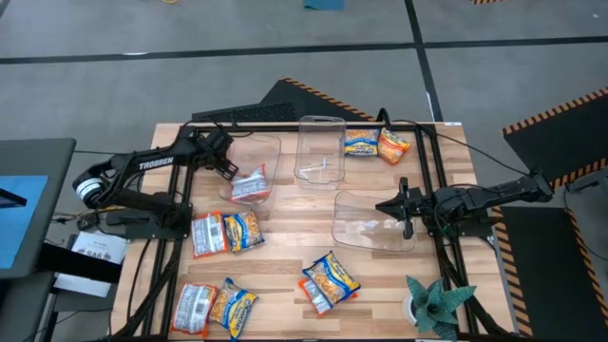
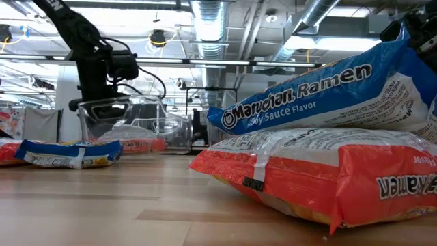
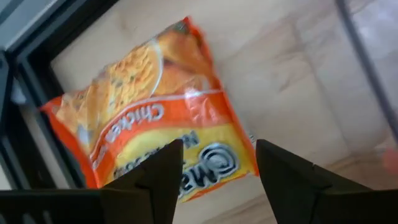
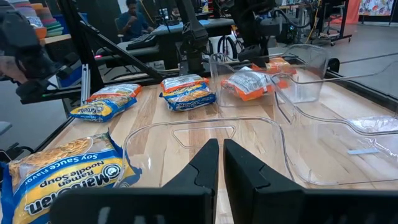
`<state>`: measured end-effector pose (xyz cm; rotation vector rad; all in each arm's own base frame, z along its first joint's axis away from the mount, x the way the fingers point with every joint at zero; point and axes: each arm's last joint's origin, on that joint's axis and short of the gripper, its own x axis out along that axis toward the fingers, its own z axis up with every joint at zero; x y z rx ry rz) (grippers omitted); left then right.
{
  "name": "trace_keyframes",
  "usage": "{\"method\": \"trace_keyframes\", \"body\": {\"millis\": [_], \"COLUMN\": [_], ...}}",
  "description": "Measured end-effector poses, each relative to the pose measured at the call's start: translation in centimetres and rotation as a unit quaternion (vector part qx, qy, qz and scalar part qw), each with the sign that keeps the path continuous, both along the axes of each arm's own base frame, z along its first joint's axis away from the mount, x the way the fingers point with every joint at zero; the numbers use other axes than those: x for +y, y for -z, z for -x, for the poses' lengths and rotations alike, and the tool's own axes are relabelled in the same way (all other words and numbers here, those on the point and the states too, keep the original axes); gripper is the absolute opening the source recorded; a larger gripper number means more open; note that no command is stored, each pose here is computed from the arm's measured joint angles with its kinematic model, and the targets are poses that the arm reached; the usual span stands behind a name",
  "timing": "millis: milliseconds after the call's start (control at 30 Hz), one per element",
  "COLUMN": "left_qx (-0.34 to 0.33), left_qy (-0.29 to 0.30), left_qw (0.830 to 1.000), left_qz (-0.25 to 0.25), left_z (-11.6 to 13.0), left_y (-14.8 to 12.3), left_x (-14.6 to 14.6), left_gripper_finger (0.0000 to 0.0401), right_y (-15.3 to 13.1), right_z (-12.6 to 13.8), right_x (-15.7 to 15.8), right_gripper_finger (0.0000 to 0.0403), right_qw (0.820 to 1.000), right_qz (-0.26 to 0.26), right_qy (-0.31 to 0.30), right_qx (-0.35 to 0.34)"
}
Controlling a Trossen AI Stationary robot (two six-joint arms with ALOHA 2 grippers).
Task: Sort Maruchan noodles
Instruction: Put the orange bag into the left transparent bin
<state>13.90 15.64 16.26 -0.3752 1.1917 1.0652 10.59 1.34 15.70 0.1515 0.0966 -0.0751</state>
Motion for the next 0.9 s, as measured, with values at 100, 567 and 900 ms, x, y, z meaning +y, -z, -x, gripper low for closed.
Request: {"method": "trace_keyframes", "body": {"millis": [100, 567, 900], "left_qx": [0.005, -0.015, -0.040], "left_qy": [-0.021, -0.042, -0.031], "left_qw": [1.000, 0.999, 0.999], "left_qz": [0.006, 0.009, 0.000], "left_z": [0.38, 0.56, 0.19], "left_y": [0.12, 0.23, 0.07], "left_x": [0.07, 0.37, 0.67], "left_gripper_finger": [0.0192, 0.0192, 0.0192], "right_y": [0.00, 0.00, 0.00], "right_z": [0.00, 0.00, 0.00], "right_x": [0.00, 0.00, 0.00], "right_gripper_finger": [0.0049, 0.0049, 0.0049], "right_qw": [1.000, 1.000, 1.000], "right_qz": [0.000, 0.000, 0.000], "right_qy": [0.000, 0.000, 0.000], "right_qx": [0.000, 0.000, 0.000]}}
